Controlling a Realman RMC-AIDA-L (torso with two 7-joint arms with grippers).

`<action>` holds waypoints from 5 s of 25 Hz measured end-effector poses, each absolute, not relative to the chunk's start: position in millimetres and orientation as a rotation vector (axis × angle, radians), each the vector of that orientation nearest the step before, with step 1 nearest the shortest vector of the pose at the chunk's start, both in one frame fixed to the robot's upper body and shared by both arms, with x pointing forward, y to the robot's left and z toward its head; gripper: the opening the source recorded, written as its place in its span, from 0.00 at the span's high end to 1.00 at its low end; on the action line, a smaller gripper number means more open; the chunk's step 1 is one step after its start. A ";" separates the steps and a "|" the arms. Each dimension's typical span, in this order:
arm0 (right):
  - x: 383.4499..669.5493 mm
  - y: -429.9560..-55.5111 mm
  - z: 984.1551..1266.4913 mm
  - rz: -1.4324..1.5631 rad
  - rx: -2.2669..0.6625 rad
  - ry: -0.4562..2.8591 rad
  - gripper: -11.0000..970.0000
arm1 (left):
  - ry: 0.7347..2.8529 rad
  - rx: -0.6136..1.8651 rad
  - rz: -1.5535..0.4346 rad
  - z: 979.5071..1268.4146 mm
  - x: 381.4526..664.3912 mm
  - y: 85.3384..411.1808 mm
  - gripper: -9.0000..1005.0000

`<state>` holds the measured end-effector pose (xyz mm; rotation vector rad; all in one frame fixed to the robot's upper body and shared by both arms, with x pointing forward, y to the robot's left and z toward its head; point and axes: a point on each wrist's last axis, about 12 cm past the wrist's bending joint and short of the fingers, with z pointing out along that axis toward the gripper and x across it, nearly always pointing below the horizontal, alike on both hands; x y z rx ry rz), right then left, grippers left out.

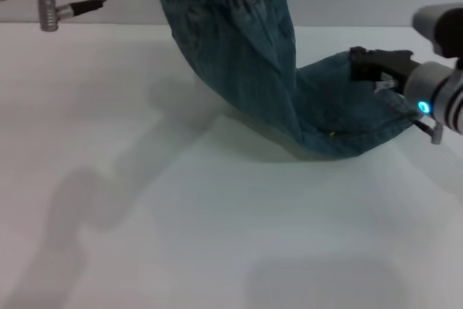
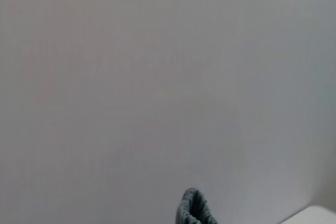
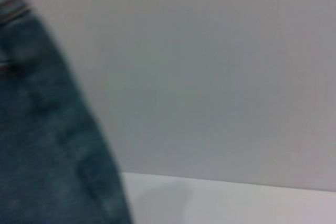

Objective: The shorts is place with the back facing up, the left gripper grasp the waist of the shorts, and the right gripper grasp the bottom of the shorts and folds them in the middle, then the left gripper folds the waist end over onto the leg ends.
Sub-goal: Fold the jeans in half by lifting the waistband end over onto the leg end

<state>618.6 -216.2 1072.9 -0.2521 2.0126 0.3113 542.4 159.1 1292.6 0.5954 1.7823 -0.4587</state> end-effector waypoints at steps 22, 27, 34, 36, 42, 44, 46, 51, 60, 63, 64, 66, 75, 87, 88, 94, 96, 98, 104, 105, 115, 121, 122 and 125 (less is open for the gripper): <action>609.7 -108.3 1089.3 0.560 -0.537 1.967 0.99 | 1.689 0.662 -0.528 1299.7 537.1 138.5 0.94; 609.0 -104.1 1089.2 0.554 -0.549 1.965 0.99 | 1.690 0.656 -0.529 1297.1 537.7 140.0 0.94; 603.3 -143.1 1077.0 0.511 -0.392 2.000 0.99 | 1.696 0.648 -0.520 1293.2 538.1 143.7 0.94; 598.3 -155.1 1076.0 0.515 -0.340 1.998 0.99 | 1.697 0.646 -0.519 1292.7 538.5 144.1 0.94; 597.8 -164.2 1074.9 0.463 -0.303 1.992 0.99 | 1.694 0.657 -0.514 1292.6 539.9 142.7 0.94; 601.0 -170.5 1073.1 0.438 -0.278 2.000 0.99 | 1.693 0.658 -0.513 1292.7 540.0 142.5 0.94; 606.7 -171.8 1074.1 0.435 -0.273 2.003 0.99 | 1.693 0.658 -0.513 1292.7 540.0 142.5 0.94; 611.5 -152.3 1081.8 0.475 -0.339 1.986 0.99 | 1.692 0.656 -0.517 1290.5 540.0 141.2 0.94; 608.1 -114.8 1090.8 0.587 -0.444 1.971 0.99 | 1.706 0.648 -0.523 1283.5 545.2 139.0 0.94; 606.4 -109.0 1091.1 0.614 -0.465 1.973 0.99 | 1.703 0.647 -0.522 1283.7 545.7 139.1 0.94; 605.7 -106.2 1091.2 0.625 -0.472 1.975 0.99 | 1.703 0.647 -0.522 1283.7 545.7 139.1 0.94; 604.5 -100.2 1090.9 0.644 -0.488 1.981 0.99 | 1.700 0.645 -0.522 1284.1 545.9 139.4 0.94; 604.9 -85.2 1093.3 0.652 -0.556 1.976 0.99 | 1.697 0.647 -0.523 1284.5 546.5 138.4 0.94; 601.4 -89.1 1088.4 0.631 -0.543 1.982 0.99 | 1.707 0.662 -0.536 1278.3 546.6 131.9 0.94; 601.1 -94.7 1086.4 0.618 -0.524 1.986 0.99 | 1.712 0.658 -0.536 1276.9 546.5 133.0 0.94; 596.8 -144.6 1082.7 0.545 -0.355 1.969 0.99 | 1.722 0.644 -0.535 1272.7 548.9 134.7 0.94; 594.2 -160.4 1083.4 0.517 -0.308 1.956 0.99 | 1.729 0.637 -0.535 1268.7 551.1 134.6 0.94; 591.8 -178.6 1085.6 0.494 -0.251 1.941 0.99 | 1.737 0.635 -0.537 1264.6 553.1 133.2 0.94; 575.6 -244.1 1095.3 0.391 -0.080 1.883 0.99 | 1.737 0.635 -0.557 1252.1 556.2 123.3 0.94; 572.2 -254.4 1095.5 0.368 -0.052 1.879 0.99 | 1.735 0.635 -0.565 1249.6 555.7 120.5 0.94; 539.5 -320.1 1099.7 0.351 0.094 1.842 0.99 | 1.717 0.553 -0.585 1208.7 566.7 106.2 0.94; 534.2 -327.6 1098.4 0.348 0.083 1.850 0.99 | 1.721 0.488 -0.590 1183.2 574.5 103.0 0.94; 534.2 -327.8 1098.3 0.346 0.081 1.851 0.99 | 1.730 0.476 -0.604 1178.8 574.6 101.4 0.94; 534.1 -328.0 1098.2 0.344 0.078 1.853 0.99 | 1.733 0.462 -0.625 1173.7 572.6 97.9 0.94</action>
